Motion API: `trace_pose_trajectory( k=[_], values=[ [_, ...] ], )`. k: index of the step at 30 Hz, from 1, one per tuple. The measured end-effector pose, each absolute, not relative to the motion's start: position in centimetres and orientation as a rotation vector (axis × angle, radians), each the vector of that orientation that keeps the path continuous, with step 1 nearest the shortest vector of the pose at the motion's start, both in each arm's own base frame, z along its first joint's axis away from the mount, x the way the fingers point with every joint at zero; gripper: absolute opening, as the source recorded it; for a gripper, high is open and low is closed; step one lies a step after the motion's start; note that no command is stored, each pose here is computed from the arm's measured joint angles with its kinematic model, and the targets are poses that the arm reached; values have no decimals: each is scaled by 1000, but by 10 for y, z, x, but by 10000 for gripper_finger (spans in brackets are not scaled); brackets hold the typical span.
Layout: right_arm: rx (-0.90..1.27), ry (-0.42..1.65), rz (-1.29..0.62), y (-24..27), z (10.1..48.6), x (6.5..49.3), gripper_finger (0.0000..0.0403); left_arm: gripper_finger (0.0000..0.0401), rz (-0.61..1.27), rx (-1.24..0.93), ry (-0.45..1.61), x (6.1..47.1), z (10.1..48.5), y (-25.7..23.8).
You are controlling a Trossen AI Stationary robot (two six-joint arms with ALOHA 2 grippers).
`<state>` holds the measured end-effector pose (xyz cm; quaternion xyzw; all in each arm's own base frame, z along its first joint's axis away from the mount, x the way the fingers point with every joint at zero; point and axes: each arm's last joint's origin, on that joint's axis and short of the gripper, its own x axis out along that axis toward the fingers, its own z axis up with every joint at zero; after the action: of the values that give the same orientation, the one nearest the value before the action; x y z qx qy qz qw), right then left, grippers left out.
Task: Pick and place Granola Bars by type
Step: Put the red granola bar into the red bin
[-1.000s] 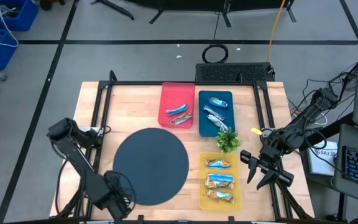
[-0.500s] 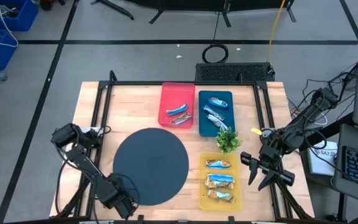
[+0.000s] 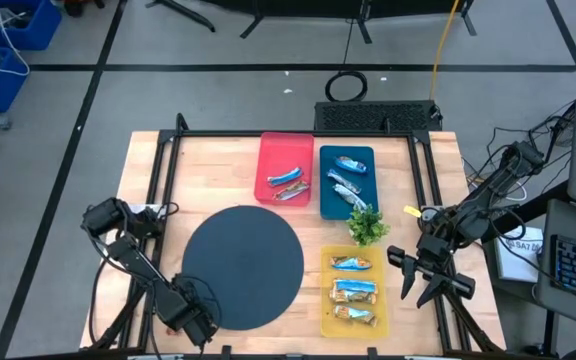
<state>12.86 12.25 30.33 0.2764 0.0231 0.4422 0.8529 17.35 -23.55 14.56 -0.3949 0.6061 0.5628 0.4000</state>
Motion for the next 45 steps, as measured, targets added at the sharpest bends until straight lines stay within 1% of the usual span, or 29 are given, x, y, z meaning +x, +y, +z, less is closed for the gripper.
trace_pose_trajectory(
  k=[6,8,10,13,14,15,19,21,24,30,34,38,41,45],
  values=[
    [595,54,931,122,303,129,139,184,1331,-1071,1557,170,127,-233],
    [599,57,931,123,303,129,139,167,1327,-1068,1555,170,127,-233],
    [599,56,931,123,303,129,139,130,1307,-1054,1543,172,131,-233],
    [593,46,933,122,304,129,139,51,1278,-1031,1509,173,141,-230],
    [589,41,933,122,304,128,139,32,1276,-1016,1484,173,144,-229],
    [587,41,933,122,304,128,139,24,1286,-1014,1472,173,147,-227],
    [586,40,932,122,304,128,139,26,1285,-1069,1503,172,166,-223],
    [585,39,932,122,304,128,139,18,1258,-1102,1505,174,180,-221],
    [582,38,932,122,304,129,139,16,1195,-1131,1428,183,211,-213],
    [556,24,929,122,304,129,139,13,1054,-1020,1294,214,274,-173],
    [556,24,929,122,304,129,139,12,961,-870,1235,244,306,-127],
    [554,23,927,122,304,129,139,12,850,-762,1205,271,327,-69],
    [555,17,921,121,305,130,139,12,796,-703,1169,285,335,-23],
    [542,2,916,121,305,130,139,12,771,-622,1114,293,337,37]
  ],
)
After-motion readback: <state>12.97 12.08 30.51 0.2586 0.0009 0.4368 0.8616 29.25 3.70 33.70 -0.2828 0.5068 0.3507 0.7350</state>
